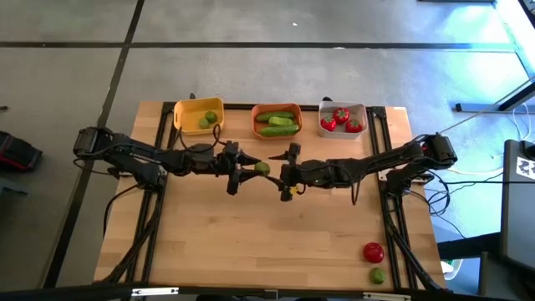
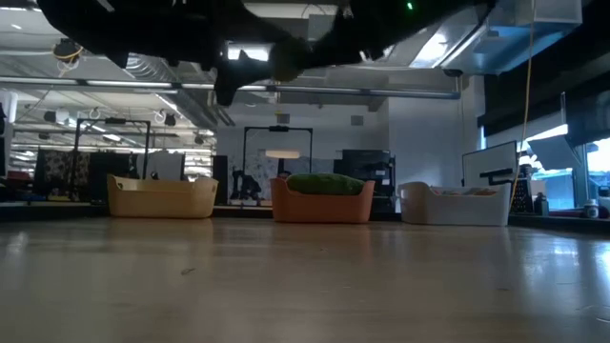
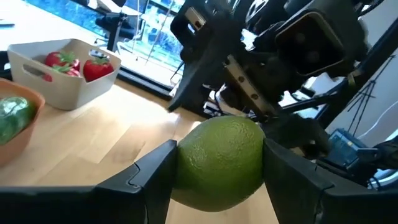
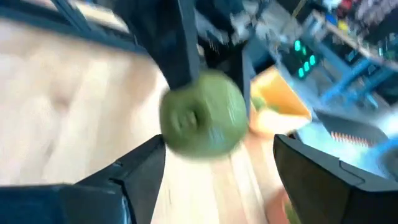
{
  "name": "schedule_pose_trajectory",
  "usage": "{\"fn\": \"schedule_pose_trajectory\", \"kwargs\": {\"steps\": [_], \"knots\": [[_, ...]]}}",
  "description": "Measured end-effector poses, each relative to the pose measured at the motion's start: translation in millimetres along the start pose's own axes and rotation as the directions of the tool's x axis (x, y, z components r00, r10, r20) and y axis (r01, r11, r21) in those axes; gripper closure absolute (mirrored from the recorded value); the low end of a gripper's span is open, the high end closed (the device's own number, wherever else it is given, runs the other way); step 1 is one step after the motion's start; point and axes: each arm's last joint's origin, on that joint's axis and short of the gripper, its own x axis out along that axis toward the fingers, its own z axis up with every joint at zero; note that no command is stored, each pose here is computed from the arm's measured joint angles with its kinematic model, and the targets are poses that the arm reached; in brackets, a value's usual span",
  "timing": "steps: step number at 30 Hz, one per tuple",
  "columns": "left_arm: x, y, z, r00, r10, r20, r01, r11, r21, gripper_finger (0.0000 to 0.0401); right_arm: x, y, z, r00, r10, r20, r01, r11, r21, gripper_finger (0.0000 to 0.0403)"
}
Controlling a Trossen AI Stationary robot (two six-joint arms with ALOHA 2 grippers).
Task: Sort produce into baskets
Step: Put the lime into the yellow bin
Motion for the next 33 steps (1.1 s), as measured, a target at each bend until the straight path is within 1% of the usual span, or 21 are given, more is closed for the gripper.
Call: {"fn": "schedule_pose_trajectory", "kwargs": {"steps": [2,5,8,10,15,19,22,23,25,28,31,33], "knots": [[0,2,0,1.0,0.008,-0.008,-0.008,1.0,-0.001,0.0192,-4,2,-7,0.997,0.0,-0.08,-0.001,1.0,0.0,0.0118],[0,6,-1,0.999,0.028,-0.03,-0.028,1.0,-0.001,0.0192,-10,1,-13,0.986,0.015,-0.168,-0.012,1.0,0.019,0.012],[-2,11,0,0.997,0.062,-0.052,-0.062,0.998,0.0,0.0192,-14,3,-22,0.965,0.042,-0.258,-0.028,0.998,0.06,0.0121],[-5,13,1,0.995,0.083,-0.058,-0.083,0.997,-0.001,0.0192,-17,7,-29,0.944,0.078,-0.32,-0.052,0.995,0.089,0.0121],[-13,21,8,0.984,0.165,-0.067,-0.165,0.986,0.007,0.0192,-16,14,-43,0.9,0.167,-0.403,-0.102,0.979,0.179,0.0121],[-26,29,14,0.958,0.275,-0.085,-0.275,0.961,0.016,0.0192,-14,18,-56,0.88,0.206,-0.428,-0.113,0.966,0.232,0.0121],[-39,37,19,0.924,0.371,-0.098,-0.369,0.929,0.033,0.0192,-13,23,-71,0.868,0.212,-0.45,-0.104,0.962,0.252,0.0121],[-44,39,21,0.908,0.406,-0.101,-0.404,0.914,0.039,0.0192,-11,24,-74,0.873,0.215,-0.439,-0.105,0.96,0.26,0.0121],[-53,45,24,0.873,0.478,-0.097,-0.474,0.879,0.059,0.0192,-11,27,-82,0.866,0.228,-0.446,-0.109,0.955,0.277,0.0121],[-68,54,29,0.803,0.589,-0.094,-0.582,0.808,0.094,0.0192,-9,30,-90,0.868,0.245,-0.433,-0.108,0.942,0.317,0.0121],[-81,65,34,0.732,0.676,-0.087,-0.669,0.737,0.097,0.0192,-9,31,-95,0.87,0.245,-0.429,-0.097,0.936,0.339,0.0121],[-87,72,38,0.702,0.708,-0.074,-0.703,0.706,0.087,0.0192,-9,32,-95,0.872,0.245,-0.423,-0.095,0.934,0.345,0.0121]]}}
